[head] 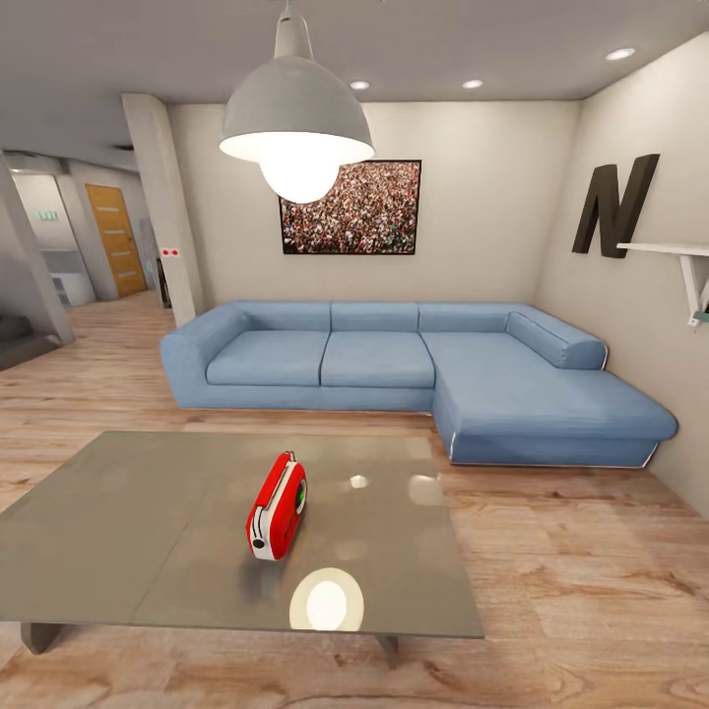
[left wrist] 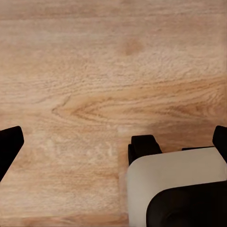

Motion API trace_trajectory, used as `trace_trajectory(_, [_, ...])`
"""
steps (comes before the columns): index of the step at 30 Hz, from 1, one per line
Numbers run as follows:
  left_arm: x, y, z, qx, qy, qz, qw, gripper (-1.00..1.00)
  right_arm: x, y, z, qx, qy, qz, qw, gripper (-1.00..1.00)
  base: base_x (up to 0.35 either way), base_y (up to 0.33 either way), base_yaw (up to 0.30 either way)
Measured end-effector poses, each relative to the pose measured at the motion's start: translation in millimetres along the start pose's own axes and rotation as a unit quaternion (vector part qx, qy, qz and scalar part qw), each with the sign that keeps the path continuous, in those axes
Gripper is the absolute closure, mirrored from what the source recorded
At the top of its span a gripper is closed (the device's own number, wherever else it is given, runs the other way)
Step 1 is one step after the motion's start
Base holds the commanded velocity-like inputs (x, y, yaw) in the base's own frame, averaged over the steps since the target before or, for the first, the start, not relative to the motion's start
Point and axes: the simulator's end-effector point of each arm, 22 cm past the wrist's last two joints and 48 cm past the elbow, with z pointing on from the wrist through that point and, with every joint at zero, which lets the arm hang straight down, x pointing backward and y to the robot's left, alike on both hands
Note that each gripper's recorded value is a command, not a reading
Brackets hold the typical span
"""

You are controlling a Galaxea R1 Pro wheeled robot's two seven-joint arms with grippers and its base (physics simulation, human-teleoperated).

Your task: Turn on the radio receiver that's on the table in the living room.

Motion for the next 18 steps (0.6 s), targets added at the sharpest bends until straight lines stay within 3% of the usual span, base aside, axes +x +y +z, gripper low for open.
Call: trace_trajectory(18, [-6.1, -3.1, -1.3, 0.001, -0.007, 0.000, 1.0000, -1.00, -4.5, 1.1, -1.5, 0.000, -0.005, 0.000, 1.0000, 1.00, 0.000, 0.000, 0.000])
